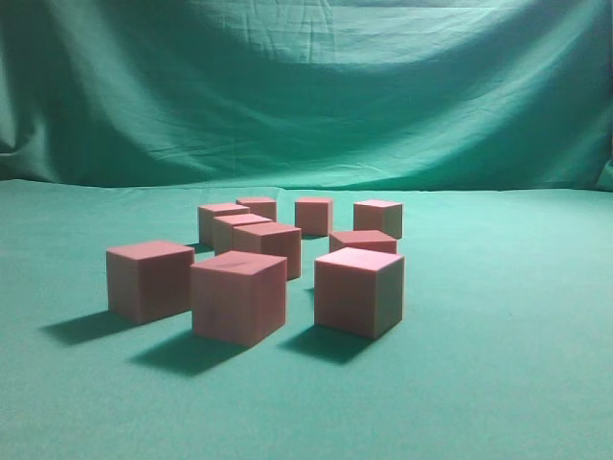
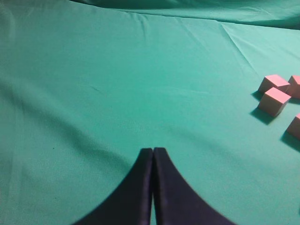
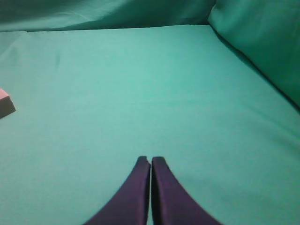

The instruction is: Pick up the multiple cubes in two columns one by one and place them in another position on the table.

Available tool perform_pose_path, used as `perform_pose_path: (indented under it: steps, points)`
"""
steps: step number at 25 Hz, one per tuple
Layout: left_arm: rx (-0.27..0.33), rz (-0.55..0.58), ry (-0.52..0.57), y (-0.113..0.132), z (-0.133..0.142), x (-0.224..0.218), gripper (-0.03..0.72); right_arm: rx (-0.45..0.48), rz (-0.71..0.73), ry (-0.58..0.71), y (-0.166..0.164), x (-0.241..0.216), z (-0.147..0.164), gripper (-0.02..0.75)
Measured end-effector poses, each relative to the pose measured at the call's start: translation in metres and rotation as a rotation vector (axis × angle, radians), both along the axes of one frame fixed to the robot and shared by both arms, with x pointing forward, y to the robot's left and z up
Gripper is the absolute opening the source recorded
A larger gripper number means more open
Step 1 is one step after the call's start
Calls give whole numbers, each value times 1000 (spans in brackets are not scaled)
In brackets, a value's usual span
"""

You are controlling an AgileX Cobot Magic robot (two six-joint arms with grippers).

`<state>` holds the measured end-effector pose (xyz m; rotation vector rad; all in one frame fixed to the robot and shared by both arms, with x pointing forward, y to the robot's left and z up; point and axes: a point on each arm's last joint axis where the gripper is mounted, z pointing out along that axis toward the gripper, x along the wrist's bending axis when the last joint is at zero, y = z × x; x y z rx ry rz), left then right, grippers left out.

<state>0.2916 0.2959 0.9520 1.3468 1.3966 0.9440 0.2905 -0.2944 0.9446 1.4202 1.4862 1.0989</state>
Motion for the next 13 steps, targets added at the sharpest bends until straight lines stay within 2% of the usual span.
perform_pose_path:
  steps: [13]
  points:
    - [0,0,0,0,0,0,0,0,0,0,0,0,0,0]
